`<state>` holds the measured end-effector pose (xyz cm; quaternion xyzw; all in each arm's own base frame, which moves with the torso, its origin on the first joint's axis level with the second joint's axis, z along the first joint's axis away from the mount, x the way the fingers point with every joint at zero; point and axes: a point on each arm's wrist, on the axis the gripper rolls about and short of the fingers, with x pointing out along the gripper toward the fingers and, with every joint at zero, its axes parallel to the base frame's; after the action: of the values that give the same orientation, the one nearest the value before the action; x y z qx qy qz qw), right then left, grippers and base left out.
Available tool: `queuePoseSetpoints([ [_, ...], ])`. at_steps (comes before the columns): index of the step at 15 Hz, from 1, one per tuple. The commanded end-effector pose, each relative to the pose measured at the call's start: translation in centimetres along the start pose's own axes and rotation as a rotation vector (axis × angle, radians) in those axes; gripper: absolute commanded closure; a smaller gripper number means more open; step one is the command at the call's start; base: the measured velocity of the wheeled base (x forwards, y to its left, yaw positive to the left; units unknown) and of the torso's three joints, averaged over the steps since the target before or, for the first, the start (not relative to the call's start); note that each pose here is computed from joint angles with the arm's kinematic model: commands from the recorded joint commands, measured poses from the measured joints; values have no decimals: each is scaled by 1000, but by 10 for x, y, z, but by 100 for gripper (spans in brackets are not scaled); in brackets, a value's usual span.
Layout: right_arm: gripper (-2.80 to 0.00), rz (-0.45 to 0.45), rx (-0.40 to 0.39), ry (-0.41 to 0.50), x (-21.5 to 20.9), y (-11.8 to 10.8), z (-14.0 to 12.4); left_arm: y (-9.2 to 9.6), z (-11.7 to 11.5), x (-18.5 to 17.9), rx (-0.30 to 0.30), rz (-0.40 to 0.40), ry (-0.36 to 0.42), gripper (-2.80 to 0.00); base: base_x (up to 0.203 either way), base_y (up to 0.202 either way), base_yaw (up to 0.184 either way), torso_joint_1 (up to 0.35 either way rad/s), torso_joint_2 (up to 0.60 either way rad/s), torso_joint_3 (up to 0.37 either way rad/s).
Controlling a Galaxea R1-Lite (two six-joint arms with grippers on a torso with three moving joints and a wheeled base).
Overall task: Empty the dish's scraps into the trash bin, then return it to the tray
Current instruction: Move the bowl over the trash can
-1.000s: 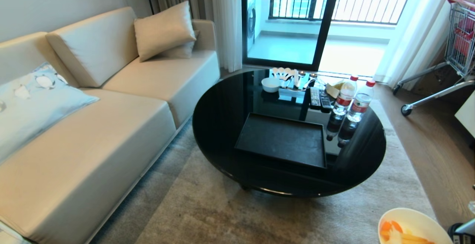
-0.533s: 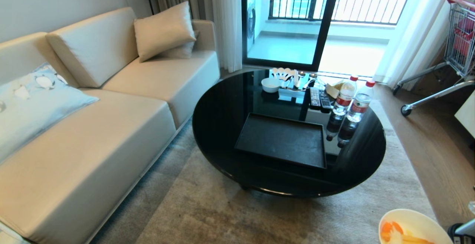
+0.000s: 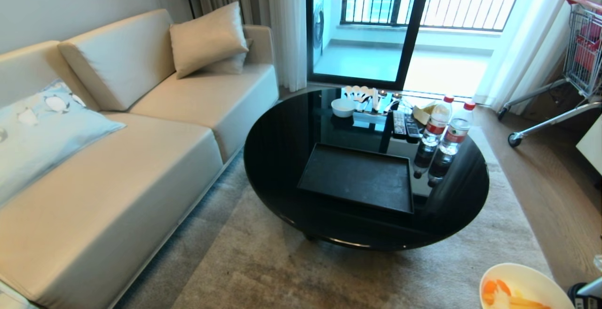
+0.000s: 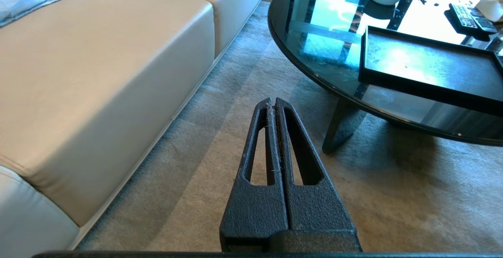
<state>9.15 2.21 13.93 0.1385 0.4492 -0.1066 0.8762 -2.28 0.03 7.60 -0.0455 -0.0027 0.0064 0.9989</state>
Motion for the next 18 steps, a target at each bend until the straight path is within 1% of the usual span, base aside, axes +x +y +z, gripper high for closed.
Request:
queuePoseSetpoints([
  [1,0,4,7,-6,0,3,4,0,0,0,-1,1,-1,0,0,0,0,0,0,0],
  [9,0,4,55,-8,0,3,5,0,0,0,-1,1,-1,0,1,1,-9,0,0,0],
  [18,0,0,73,-7,0,3,4,0,0,0,-1,1,-1,0,1,11,-163,2,2,2],
])
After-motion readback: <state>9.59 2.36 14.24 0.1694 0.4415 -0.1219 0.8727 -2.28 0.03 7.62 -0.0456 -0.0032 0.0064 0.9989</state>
